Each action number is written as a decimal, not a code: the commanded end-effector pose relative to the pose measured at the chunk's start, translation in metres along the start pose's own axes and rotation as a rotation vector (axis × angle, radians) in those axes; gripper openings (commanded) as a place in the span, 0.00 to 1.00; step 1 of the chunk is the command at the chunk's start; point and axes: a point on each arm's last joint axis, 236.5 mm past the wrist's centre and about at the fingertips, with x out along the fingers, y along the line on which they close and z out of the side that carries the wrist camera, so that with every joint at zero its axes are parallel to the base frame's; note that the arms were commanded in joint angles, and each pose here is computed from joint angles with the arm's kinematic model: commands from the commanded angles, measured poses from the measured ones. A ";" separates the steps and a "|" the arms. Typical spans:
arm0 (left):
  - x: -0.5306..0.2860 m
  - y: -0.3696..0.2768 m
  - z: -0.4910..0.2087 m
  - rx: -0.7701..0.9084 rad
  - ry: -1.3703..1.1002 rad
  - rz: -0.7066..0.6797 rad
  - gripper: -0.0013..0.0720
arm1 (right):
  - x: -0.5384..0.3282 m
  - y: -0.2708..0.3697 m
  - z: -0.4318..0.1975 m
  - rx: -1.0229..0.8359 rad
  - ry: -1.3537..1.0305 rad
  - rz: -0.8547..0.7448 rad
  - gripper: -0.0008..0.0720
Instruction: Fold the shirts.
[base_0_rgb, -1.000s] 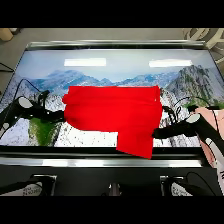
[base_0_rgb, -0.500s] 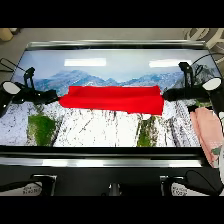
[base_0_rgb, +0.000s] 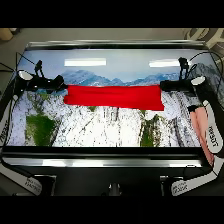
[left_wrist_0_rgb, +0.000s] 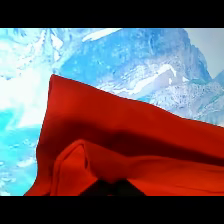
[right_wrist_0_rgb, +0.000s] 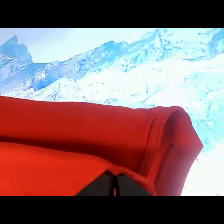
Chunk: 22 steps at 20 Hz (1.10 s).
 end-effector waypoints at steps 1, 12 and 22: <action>0.030 0.007 -0.008 -0.087 0.048 -0.010 0.34 | 0.033 0.001 -0.015 0.037 0.020 0.013 0.14; -0.076 -0.088 0.022 0.136 -0.123 -0.124 0.77 | -0.014 -0.060 -0.088 0.022 0.313 -0.002 0.99; -0.105 -0.190 -0.028 0.314 -0.123 -0.233 0.75 | 0.035 -0.008 -0.089 0.215 0.279 0.130 0.67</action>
